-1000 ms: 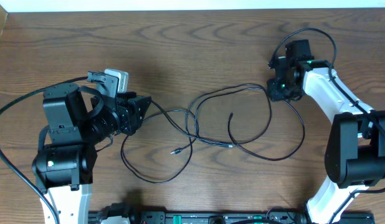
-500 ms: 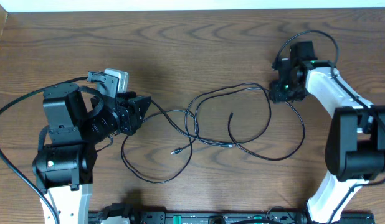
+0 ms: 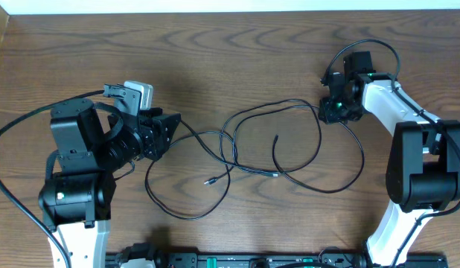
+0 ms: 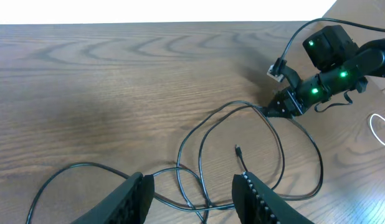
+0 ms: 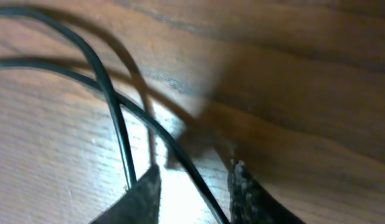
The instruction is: Untangle cables
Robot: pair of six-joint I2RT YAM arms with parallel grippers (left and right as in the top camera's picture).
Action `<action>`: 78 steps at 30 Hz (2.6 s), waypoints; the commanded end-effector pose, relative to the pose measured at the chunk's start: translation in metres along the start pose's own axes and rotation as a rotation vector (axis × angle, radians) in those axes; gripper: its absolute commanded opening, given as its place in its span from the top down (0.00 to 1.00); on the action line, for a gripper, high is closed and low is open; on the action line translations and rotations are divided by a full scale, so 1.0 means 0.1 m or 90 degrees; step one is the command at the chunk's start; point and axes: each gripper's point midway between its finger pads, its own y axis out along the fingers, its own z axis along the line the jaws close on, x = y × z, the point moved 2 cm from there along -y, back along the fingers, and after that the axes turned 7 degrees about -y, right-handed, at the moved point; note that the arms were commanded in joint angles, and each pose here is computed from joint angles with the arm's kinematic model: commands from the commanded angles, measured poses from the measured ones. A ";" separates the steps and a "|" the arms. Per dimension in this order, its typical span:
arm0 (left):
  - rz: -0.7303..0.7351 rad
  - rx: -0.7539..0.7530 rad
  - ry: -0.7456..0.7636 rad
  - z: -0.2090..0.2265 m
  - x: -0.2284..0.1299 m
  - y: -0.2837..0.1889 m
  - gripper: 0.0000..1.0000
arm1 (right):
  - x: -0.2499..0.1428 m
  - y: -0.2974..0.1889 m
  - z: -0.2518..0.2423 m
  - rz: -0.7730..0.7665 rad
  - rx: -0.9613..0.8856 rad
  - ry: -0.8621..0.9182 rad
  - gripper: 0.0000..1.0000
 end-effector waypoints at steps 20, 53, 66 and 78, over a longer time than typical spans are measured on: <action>0.010 -0.003 0.004 0.03 0.00 0.06 0.54 | 0.21 -0.11 0.05 -0.023 0.022 0.040 0.23; 0.011 -0.015 0.004 0.00 0.00 0.05 0.53 | -0.10 0.21 0.05 0.098 -0.070 0.002 0.54; 0.009 -0.015 0.004 -0.01 -0.01 0.04 0.54 | -0.11 0.37 0.66 0.104 0.089 -0.049 0.99; 0.009 -0.015 0.004 -0.01 -0.01 0.04 0.53 | 0.49 -0.25 0.83 -0.004 0.143 -0.071 0.99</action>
